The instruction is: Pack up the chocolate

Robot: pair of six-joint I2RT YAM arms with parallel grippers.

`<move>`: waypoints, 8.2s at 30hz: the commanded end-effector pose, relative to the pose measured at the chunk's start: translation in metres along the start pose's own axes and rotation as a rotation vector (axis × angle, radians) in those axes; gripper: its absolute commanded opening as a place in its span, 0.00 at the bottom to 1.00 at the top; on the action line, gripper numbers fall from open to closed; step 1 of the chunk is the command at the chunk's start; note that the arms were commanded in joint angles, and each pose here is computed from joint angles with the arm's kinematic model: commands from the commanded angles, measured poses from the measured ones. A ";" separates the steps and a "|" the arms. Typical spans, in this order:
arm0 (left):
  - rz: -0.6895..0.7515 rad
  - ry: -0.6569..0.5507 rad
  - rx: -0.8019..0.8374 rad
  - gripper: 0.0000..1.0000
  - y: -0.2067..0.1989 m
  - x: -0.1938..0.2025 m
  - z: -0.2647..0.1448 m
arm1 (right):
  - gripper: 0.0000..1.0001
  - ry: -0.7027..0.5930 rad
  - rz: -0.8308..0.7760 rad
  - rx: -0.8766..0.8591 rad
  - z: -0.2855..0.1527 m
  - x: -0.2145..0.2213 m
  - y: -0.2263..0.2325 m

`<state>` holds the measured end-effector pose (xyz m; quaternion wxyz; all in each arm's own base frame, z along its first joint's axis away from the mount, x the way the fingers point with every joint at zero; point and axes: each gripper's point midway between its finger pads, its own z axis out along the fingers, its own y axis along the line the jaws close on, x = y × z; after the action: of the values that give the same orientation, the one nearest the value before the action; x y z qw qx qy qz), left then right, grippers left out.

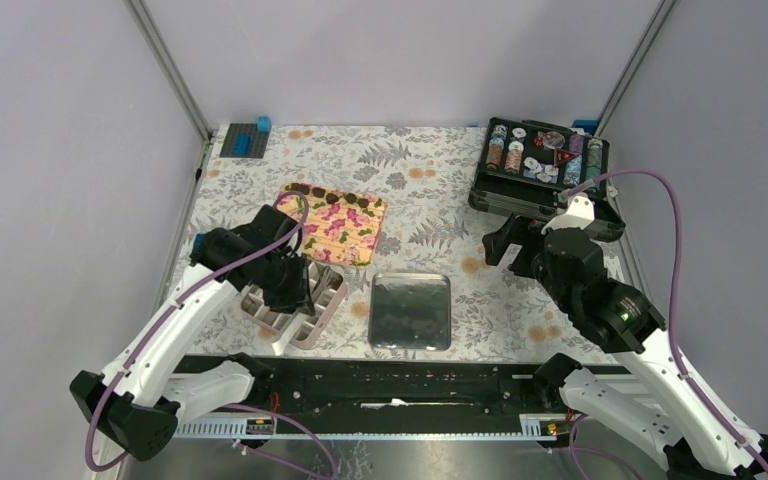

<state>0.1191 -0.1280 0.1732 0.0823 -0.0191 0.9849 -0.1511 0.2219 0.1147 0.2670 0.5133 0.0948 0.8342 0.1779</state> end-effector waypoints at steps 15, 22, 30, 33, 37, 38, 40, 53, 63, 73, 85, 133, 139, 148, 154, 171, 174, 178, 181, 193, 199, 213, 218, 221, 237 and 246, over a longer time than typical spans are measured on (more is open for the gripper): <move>0.050 -0.337 -0.060 0.15 -0.026 -0.112 -0.009 | 0.99 -0.047 0.006 0.004 -0.012 -0.013 -0.004; 0.078 -0.396 -0.070 0.12 -0.034 -0.148 0.022 | 0.99 -0.062 0.023 0.011 -0.019 -0.017 -0.008; 0.107 -0.316 -0.050 0.16 -0.050 -0.164 0.056 | 0.99 -0.067 0.036 0.019 -0.025 -0.020 -0.011; 0.108 -0.288 -0.052 0.25 -0.052 -0.166 0.064 | 0.99 -0.069 0.038 0.024 -0.027 -0.021 -0.012; 0.103 -0.266 -0.054 0.37 -0.054 -0.168 0.072 | 0.99 -0.068 0.040 0.024 -0.028 -0.021 -0.012; 0.102 -0.267 -0.058 0.38 -0.054 -0.169 0.075 | 0.99 -0.066 0.041 0.023 -0.027 -0.021 -0.012; 0.101 -0.264 -0.066 0.40 -0.054 -0.173 0.080 | 0.99 -0.064 0.040 0.022 -0.027 -0.021 -0.011; 0.097 -0.219 -0.113 0.43 -0.059 -0.197 0.112 | 0.99 -0.068 0.039 0.034 -0.029 -0.023 -0.013; 0.099 -0.233 -0.131 0.45 -0.066 -0.219 0.123 | 0.99 -0.064 0.039 0.043 -0.030 -0.022 -0.015; 0.100 -0.253 -0.187 0.45 -0.058 -0.231 0.124 | 0.99 -0.064 0.044 0.040 -0.032 -0.021 -0.016; 0.103 -0.243 -0.178 0.41 -0.059 -0.241 0.133 | 0.99 -0.064 0.048 0.036 -0.033 -0.023 -0.014; -0.110 -0.281 -0.405 0.22 0.066 -0.052 -0.017 | 0.99 -0.030 0.035 -0.012 -0.009 -0.009 0.001; -0.144 -0.273 -0.434 0.22 0.071 -0.049 -0.015 | 0.99 -0.037 0.031 0.005 -0.015 -0.010 -0.006; -0.181 -0.251 -0.424 0.22 0.075 -0.035 -0.008 | 0.99 -0.028 0.033 -0.007 -0.011 -0.007 -0.003; -0.192 -0.238 -0.424 0.22 0.076 -0.030 -0.005 | 0.99 -0.019 0.028 -0.013 -0.008 -0.006 0.000; -0.166 -0.224 -0.432 0.42 0.076 -0.035 0.001 | 0.99 -0.016 0.024 -0.011 -0.006 -0.004 0.000; -0.164 -0.234 -0.429 0.42 0.074 -0.037 -0.001 | 0.99 -0.017 0.022 -0.011 -0.006 -0.004 0.000; -0.168 -0.308 -0.397 0.32 0.063 -0.054 -0.021 | 0.99 -0.016 0.021 -0.006 -0.005 -0.003 -0.001; -0.162 -0.368 -0.367 0.24 0.052 -0.071 -0.038 | 0.99 -0.017 0.021 -0.007 -0.005 -0.004 -0.001; -0.102 -0.440 -0.326 0.20 0.044 -0.160 -0.028 | 0.99 -0.031 0.026 -0.006 -0.010 -0.008 -0.003; -0.131 -0.423 -0.255 0.24 0.057 -0.207 0.005 | 0.99 -0.043 0.029 0.001 -0.015 -0.011 -0.005; -0.169 -0.384 -0.236 0.32 0.081 -0.256 0.063 | 0.99 -0.052 0.034 0.026 -0.020 -0.013 -0.012; -0.172 -0.352 -0.234 0.32 0.084 -0.261 0.077 | 0.99 -0.051 0.031 0.033 -0.020 -0.013 -0.013; -0.180 -0.344 -0.234 0.33 0.085 -0.264 0.082 | 0.99 -0.048 0.026 0.035 -0.019 -0.013 -0.013; -0.159 -0.315 -0.209 0.37 0.087 -0.278 0.087 | 0.99 -0.038 0.020 0.045 -0.012 -0.013 -0.010; -0.171 -0.298 -0.177 0.37 0.086 -0.282 0.092 | 0.99 -0.032 0.015 0.046 -0.010 -0.013 -0.009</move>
<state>0.3927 -0.0535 0.0873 0.1810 -0.1367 0.9728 -0.0472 0.2138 0.1030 0.2585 0.5013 0.1069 0.8443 0.1565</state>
